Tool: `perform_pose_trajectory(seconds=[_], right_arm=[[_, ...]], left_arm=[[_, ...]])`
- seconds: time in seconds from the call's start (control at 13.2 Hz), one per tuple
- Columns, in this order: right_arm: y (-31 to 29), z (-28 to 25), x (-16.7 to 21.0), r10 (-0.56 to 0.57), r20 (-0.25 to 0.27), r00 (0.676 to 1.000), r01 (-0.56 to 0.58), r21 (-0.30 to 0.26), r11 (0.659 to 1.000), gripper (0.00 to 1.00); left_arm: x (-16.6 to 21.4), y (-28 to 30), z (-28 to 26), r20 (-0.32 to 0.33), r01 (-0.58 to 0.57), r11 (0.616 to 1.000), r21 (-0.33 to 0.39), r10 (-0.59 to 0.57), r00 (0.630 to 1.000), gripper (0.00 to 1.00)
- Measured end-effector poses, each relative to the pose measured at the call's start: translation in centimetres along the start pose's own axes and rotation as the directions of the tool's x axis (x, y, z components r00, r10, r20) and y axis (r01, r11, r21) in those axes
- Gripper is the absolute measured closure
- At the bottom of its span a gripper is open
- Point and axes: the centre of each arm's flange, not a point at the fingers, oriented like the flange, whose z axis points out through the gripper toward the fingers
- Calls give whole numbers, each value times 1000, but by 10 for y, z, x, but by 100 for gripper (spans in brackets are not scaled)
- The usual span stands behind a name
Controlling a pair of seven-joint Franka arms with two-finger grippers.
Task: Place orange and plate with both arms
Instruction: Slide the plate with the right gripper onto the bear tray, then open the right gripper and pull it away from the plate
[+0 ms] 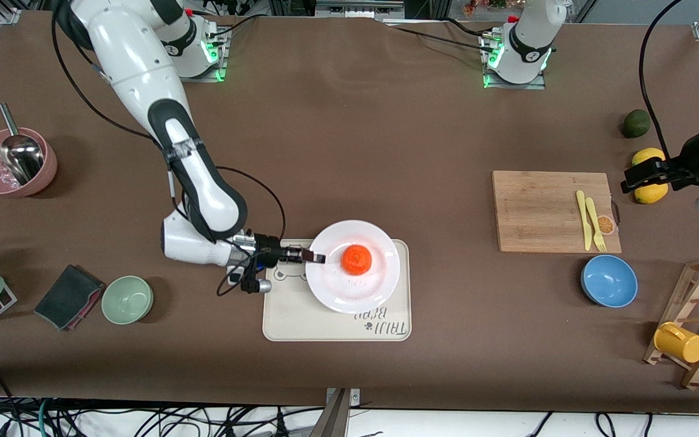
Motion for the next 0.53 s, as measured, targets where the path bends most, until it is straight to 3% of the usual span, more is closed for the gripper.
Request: perform_pose_trajectory(seconds=[0.46, 0.53], right_arm=[[33, 30, 5, 19, -4, 1000, -19, -18, 1000, 95], [31, 29, 6, 14, -6, 1000, -15, -18, 1000, 89]], left_arm=[[0, 0, 0, 1, 0, 1000, 0, 0, 1000, 0], [0, 0, 0, 1, 0, 1000, 0, 0, 1000, 0]])
